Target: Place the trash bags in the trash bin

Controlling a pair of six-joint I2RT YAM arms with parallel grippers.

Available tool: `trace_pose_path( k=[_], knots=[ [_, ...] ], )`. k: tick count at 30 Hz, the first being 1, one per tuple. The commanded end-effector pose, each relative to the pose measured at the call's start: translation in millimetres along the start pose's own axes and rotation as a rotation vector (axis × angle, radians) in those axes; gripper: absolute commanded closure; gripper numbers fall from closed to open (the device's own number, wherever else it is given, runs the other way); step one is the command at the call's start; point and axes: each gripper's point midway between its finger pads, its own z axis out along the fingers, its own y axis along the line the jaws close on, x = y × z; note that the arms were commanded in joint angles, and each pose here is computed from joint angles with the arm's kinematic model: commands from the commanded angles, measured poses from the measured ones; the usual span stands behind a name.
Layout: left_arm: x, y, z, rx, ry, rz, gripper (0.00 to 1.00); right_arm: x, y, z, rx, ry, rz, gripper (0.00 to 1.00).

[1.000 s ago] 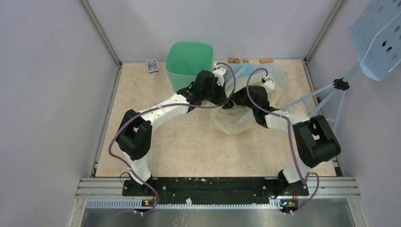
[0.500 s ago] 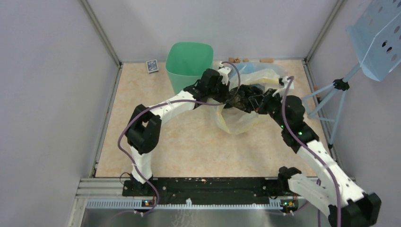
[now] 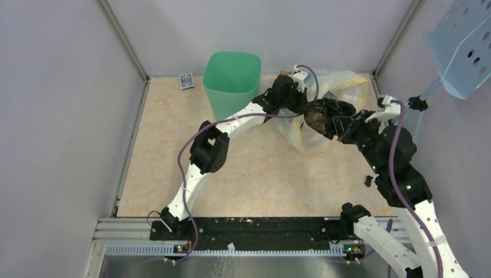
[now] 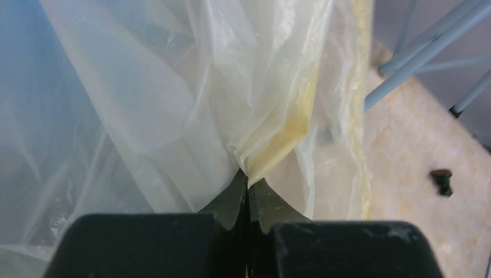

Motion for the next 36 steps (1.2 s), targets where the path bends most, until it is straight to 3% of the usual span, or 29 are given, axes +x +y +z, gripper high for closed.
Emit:
trace_pose_path(
  k=[1,4,9,17,20,25,26,27,29,32,36],
  knots=[
    [-79.7,-24.3,-0.3,0.127,-0.209,0.000,0.95,13.1,5.2,-17.1,-0.048,0.077,-0.026,1.00],
    [-99.7,-32.2,-9.6,0.175,-0.264,-0.013,0.85,32.2,17.9,-22.4,-0.147,0.135,-0.018,1.00],
    [-121.9,-54.2,-44.5,0.211,-0.268,0.043,0.51,80.8,39.4,-24.1,-0.344,0.276,-0.004,1.00],
    [-138.1,-96.3,-143.5,0.231,-0.263,0.072,0.17,145.8,53.7,-14.3,-0.529,0.410,0.110,1.00],
    [-134.9,-99.5,-178.5,0.177,-0.245,0.071,0.08,163.2,59.7,-4.6,-0.547,0.434,0.132,1.00],
    [-97.5,-91.0,-231.7,0.058,-0.167,0.055,0.03,181.3,88.2,4.2,-0.567,0.460,0.071,1.00],
    [-94.4,-93.3,-250.9,0.042,-0.180,0.057,0.02,184.8,92.6,5.4,-0.565,0.461,0.054,0.98],
    [-81.4,-89.9,-259.6,0.020,-0.167,0.045,0.01,191.1,95.9,6.4,-0.563,0.473,0.039,0.87],
    [-50.6,-81.3,-279.6,-0.032,-0.149,0.008,0.01,204.7,97.0,7.3,-0.550,0.498,0.011,0.54],
    [-16.3,-54.8,-315.7,-0.214,-0.187,-0.151,0.01,225.9,92.4,3.2,-0.531,0.560,-0.018,0.26],
    [32.0,-45.0,-356.1,-0.266,-0.281,-0.278,0.01,234.4,73.2,-2.0,-0.450,0.580,-0.025,0.24]
  ],
)
